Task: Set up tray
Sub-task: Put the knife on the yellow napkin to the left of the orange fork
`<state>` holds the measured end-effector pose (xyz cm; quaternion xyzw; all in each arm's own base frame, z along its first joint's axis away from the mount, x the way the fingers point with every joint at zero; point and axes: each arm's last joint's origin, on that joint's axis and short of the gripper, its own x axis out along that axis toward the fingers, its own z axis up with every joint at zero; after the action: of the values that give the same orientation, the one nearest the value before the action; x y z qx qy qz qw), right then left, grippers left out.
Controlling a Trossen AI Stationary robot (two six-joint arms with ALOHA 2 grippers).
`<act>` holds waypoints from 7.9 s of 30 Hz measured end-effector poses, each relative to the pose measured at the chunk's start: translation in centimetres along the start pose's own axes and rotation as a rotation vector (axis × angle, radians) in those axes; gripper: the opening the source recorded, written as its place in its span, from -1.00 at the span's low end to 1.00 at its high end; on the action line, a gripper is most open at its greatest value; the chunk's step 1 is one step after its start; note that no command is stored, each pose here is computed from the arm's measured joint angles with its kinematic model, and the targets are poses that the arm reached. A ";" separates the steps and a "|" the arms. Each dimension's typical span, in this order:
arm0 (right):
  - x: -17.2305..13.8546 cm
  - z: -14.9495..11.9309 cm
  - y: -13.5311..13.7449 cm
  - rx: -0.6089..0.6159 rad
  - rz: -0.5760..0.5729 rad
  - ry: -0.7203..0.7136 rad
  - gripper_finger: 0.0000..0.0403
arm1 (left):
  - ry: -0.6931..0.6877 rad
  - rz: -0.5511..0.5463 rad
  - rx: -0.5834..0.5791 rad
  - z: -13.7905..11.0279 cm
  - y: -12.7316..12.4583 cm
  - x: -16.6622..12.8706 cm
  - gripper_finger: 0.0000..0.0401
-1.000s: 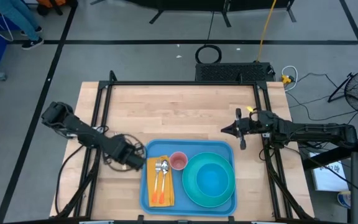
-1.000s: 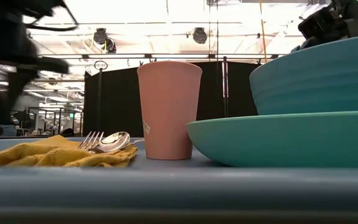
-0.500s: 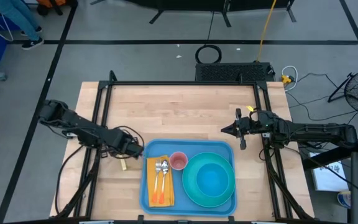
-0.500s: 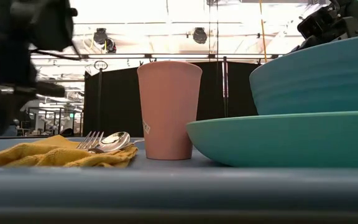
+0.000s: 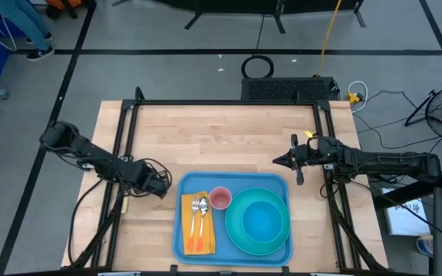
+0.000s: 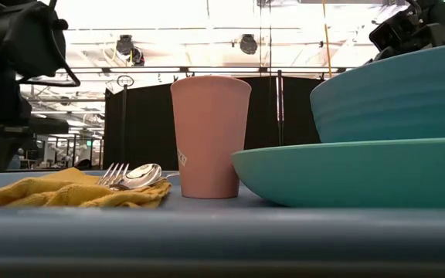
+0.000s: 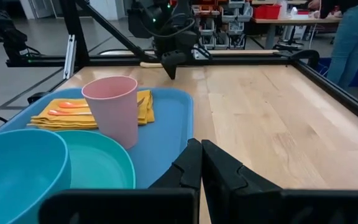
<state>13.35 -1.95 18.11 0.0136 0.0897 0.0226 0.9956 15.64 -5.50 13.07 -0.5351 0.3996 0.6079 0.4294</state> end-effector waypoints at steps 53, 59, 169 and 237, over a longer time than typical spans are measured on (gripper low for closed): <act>0.0 0.1 0.0 -0.040 -0.004 -0.014 -1.00 | -0.037 0.491 0.556 -3.5 2.2 -2.0 -0.28; 0.0 0.1 0.0 -0.040 -0.004 -0.016 -1.00 | -0.051 0.568 0.604 -4.2 2.4 0.0 -0.28; 0.0 0.2 0.0 -0.080 -0.004 -0.020 -1.00 | 0.212 0.630 0.850 -6.0 3.5 -0.7 -0.99; 0.0 0.3 0.0 -0.086 -0.010 -0.035 -1.00 | 0.244 0.384 0.934 -2.8 -1.8 0.7 -0.97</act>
<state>13.43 -2.00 18.43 -0.0294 0.0715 0.0211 0.9968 18.16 -7.53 12.02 -0.2704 0.7666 0.3656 0.4534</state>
